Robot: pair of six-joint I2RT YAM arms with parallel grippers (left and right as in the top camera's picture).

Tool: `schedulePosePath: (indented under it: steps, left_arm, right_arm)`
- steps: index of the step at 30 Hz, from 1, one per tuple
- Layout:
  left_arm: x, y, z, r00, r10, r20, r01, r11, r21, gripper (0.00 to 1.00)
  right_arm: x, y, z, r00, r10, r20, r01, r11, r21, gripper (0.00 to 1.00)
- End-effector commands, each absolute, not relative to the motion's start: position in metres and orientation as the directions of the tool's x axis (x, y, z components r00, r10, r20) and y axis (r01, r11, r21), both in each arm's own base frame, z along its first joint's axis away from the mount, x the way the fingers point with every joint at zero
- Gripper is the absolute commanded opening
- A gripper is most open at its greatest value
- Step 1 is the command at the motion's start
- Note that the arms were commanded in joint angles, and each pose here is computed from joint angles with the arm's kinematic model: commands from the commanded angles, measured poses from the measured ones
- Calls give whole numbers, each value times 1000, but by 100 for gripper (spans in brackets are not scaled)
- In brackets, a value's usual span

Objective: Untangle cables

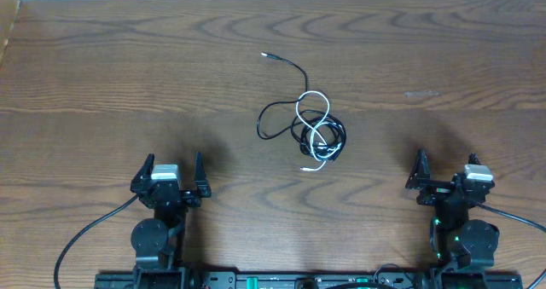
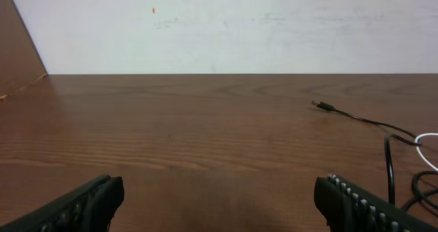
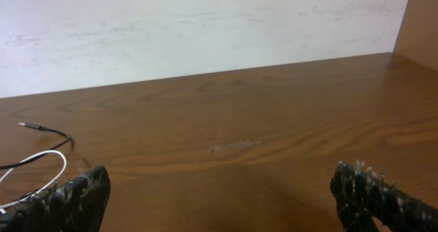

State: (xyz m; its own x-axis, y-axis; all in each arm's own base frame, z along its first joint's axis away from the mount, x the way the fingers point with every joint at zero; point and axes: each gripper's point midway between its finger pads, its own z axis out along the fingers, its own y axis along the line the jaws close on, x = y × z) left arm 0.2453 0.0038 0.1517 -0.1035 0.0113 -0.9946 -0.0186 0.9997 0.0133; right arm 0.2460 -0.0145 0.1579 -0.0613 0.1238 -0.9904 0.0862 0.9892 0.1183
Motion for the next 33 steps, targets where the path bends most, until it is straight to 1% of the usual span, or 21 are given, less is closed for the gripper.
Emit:
schedulePosePath:
  steps: [1, 15, 18, 22, 25, 27, 28, 31, 33]
  left_arm:
    - [244, 4, 137, -155, 10, -988, -21, 1000, 14, 94]
    - [244, 4, 138, -151, 9, -989, -22, 1000, 12, 94]
    - [244, 4, 137, -151, -28, -988, -28, 999, -24, 94]
    - [244, 4, 139, -148, -28, -989, -28, 999, -24, 94]
    - [243, 12, 140, -150, -39, -988, -73, 997, -28, 94]
    - [243, 13, 146, -146, -44, -988, -83, 996, -32, 94]
    - [243, 13, 148, -150, -90, -985, -90, 993, -77, 94]
    - [245, 13, 144, -197, -148, -969, -105, 986, -130, 94]
    - [247, 12, 144, -226, -155, -962, -105, 985, -134, 94]
  right_arm:
    - [246, -16, 158, -57, 134, -989, 96, 987, 128, 99]
    - [246, -16, 158, -56, 134, -989, 96, 987, 129, 99]
    - [246, -16, 158, -55, 142, -988, 96, 986, 137, 99]
    - [246, -16, 158, -55, 146, -988, 96, 985, 140, 99]
    - [246, -16, 157, -60, 145, -988, 97, 985, 139, 99]
    - [246, -16, 154, -76, 146, -986, 99, 985, 138, 99]
    - [247, -17, 151, -99, 144, -985, 103, 986, 133, 99]
    - [249, -18, 153, -164, 120, -979, 114, 988, 102, 99]
    - [250, -18, 155, -200, 107, -974, 116, 990, 85, 99]
